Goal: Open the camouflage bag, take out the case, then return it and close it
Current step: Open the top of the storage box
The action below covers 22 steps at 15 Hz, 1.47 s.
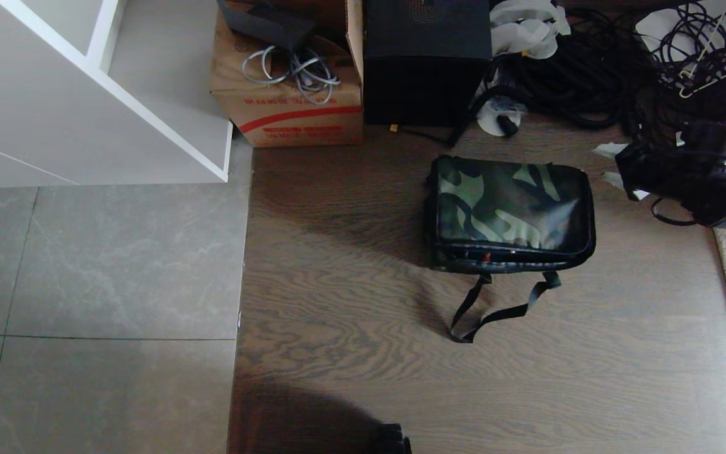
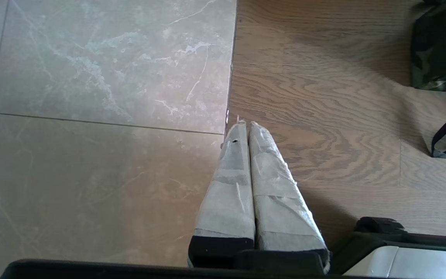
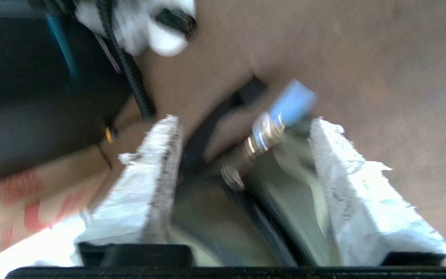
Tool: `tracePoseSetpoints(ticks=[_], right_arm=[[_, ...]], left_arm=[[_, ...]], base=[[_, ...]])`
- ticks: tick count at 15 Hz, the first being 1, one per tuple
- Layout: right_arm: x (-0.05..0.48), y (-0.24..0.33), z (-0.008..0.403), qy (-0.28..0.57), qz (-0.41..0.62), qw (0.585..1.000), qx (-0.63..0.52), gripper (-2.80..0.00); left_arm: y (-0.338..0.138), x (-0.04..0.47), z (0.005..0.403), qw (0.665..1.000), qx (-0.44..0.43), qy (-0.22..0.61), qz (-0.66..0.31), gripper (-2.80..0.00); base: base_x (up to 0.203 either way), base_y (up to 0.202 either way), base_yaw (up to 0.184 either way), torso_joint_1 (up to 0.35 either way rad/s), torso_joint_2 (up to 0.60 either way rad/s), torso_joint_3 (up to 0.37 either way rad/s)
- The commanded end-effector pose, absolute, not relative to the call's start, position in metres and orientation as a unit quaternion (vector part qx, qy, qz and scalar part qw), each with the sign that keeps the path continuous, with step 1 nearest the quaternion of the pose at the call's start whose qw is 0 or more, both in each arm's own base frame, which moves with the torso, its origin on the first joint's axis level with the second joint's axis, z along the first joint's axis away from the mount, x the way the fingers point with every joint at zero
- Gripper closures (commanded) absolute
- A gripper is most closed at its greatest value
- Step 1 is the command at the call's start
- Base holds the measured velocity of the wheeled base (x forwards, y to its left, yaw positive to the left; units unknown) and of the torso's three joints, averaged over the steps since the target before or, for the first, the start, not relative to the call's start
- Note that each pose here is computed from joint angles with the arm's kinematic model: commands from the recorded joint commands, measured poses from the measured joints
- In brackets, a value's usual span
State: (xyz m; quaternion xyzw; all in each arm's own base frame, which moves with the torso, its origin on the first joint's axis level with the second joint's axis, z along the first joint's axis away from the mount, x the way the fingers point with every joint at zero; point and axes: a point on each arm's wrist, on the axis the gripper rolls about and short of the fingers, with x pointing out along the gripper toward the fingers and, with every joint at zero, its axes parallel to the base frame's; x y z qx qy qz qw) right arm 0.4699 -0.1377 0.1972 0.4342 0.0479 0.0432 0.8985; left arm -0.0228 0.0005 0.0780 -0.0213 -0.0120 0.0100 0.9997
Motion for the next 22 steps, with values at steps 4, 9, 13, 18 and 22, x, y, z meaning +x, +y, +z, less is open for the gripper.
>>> tracePoseSetpoints(ticks=[4, 9, 13, 18, 22], right_arm=[[0.399, -0.127, 0.201, 0.154, 0.14, 0.868, 0.451, -2.8], [0.346, -0.099, 0.185, 0.231, 0.223, 0.835, 0.446, -2.8], [0.354, -0.097, 0.157, 0.253, 0.231, 0.849, 0.403, -2.8], [0.368, -0.103, 0.13, 0.26, 0.234, 0.863, 0.364, -2.8], [0.38, -0.109, 0.118, 0.261, 0.209, 0.872, 0.358, -2.8]], left_arm=[[0.001, -0.022, 0.075, 1.0, -0.022, -0.008, 0.011, 0.0], [0.001, -0.022, 0.075, 1.0, -0.022, -0.008, 0.011, 0.0], [0.001, -0.022, 0.075, 1.0, -0.022, -0.008, 0.011, 0.0], [0.001, -0.022, 0.075, 1.0, -0.022, -0.008, 0.011, 0.0], [0.001, -0.022, 0.075, 1.0, -0.022, -0.008, 0.011, 0.0]], base=[[0.0, 0.0, 0.0, 0.0, 0.0, 0.0], [0.0, 0.0, 0.0, 0.0, 0.0, 0.0], [0.0, 0.0, 0.0, 0.0, 0.0, 0.0], [0.0, 0.0, 0.0, 0.0, 0.0, 0.0], [0.0, 0.0, 0.0, 0.0, 0.0, 0.0]])
